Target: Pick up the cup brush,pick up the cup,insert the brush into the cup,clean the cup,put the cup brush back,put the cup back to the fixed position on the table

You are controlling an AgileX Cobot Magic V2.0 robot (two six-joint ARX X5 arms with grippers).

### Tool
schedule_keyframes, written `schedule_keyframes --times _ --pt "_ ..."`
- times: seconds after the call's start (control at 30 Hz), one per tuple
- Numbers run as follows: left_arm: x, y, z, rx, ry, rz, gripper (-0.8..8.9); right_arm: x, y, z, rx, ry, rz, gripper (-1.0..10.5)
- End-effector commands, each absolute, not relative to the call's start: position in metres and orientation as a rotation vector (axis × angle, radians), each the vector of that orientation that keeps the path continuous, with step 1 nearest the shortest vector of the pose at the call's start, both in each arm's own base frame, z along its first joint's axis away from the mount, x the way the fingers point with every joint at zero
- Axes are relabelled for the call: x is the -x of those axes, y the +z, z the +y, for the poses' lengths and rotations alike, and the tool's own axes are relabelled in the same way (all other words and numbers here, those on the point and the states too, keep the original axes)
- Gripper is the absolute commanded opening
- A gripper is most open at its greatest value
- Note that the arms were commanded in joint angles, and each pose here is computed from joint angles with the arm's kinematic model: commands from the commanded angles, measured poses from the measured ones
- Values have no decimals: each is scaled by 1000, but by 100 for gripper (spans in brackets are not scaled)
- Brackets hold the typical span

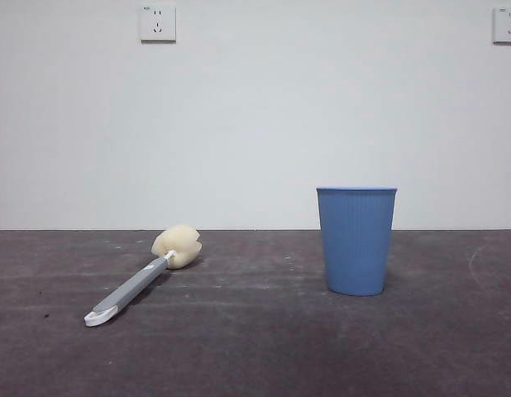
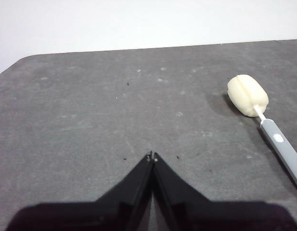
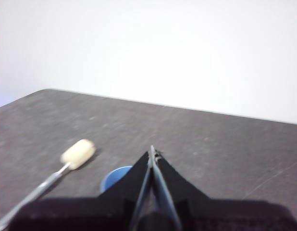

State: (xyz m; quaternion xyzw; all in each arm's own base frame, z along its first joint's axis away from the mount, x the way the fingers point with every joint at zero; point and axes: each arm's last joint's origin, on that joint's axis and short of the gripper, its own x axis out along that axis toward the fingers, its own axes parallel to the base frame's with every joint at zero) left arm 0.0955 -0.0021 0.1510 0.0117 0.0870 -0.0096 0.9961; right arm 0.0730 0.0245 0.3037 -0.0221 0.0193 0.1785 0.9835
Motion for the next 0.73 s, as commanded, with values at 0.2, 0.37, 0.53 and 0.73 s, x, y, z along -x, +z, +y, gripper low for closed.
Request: schedule_keyframes --times 0.2,0.37,0.53,0.73 --pt "-96 147 -2 -15 -22 181 -4 -90 229 21 44 262 -69 5" --pt "-96 147 -2 -15 -22 181 -4 -95 197 16 47 204 -55 5" --pt "-96 147 -2 -15 -22 181 -4 -97 176 13 40 163 -24 5" --pt "-96 147 -2 -15 -22 180 -3 -97 158 10 18 140 65 5"
